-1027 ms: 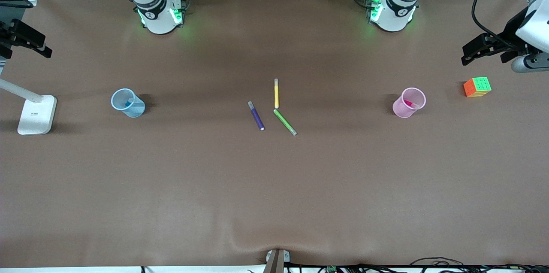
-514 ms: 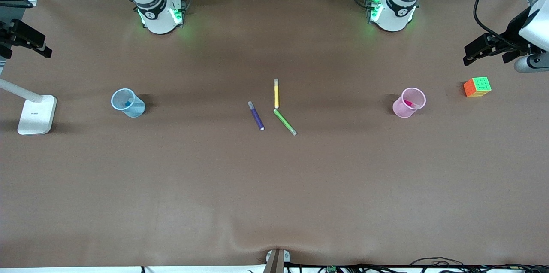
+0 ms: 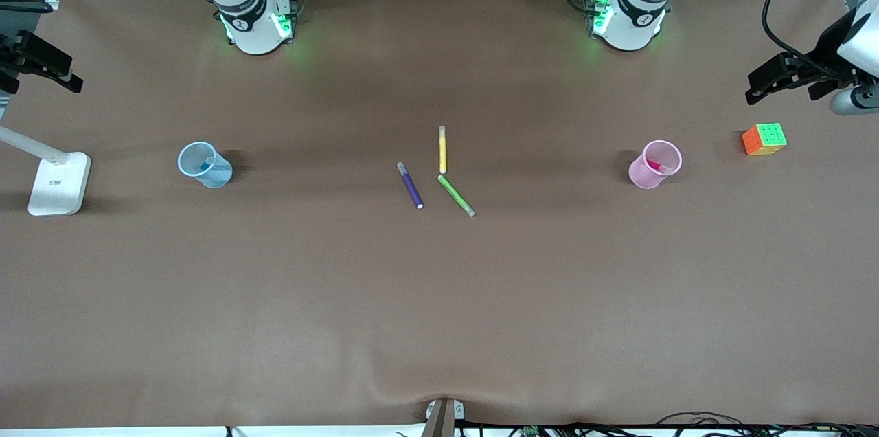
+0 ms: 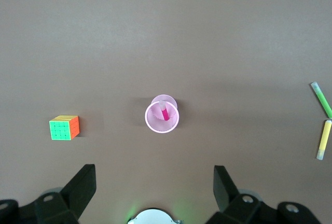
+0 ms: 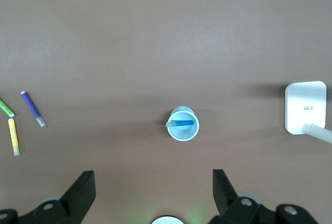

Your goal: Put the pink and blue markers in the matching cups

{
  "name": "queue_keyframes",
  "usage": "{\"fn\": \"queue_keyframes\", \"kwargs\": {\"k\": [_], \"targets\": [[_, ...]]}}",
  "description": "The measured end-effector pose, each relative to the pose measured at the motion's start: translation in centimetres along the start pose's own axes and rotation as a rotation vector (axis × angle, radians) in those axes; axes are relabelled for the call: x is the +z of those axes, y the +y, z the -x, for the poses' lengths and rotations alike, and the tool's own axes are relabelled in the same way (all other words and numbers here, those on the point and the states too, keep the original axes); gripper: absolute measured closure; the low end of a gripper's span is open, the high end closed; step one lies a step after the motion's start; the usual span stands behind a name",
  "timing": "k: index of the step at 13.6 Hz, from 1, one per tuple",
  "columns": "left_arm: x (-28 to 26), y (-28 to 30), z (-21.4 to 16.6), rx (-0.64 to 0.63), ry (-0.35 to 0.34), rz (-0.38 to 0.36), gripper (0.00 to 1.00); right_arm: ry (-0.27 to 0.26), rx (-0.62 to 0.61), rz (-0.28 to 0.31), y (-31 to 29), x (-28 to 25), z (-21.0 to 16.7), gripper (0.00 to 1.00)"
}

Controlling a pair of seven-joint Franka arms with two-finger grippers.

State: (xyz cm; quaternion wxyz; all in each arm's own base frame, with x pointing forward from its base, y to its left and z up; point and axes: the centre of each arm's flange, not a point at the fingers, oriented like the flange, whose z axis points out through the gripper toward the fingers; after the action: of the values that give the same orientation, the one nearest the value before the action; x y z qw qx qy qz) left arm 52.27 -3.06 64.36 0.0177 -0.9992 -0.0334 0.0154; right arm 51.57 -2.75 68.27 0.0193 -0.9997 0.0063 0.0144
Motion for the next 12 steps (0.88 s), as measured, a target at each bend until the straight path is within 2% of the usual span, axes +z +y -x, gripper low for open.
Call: {"fn": "queue_keyframes", "kwargs": {"k": [12], "targets": [[-0.15, -0.41, -0.04, -0.007, 0.003, 0.001, 0.00, 0.000, 0.002, 0.000, 0.08, 0.00, 0.00, 0.00]]}}
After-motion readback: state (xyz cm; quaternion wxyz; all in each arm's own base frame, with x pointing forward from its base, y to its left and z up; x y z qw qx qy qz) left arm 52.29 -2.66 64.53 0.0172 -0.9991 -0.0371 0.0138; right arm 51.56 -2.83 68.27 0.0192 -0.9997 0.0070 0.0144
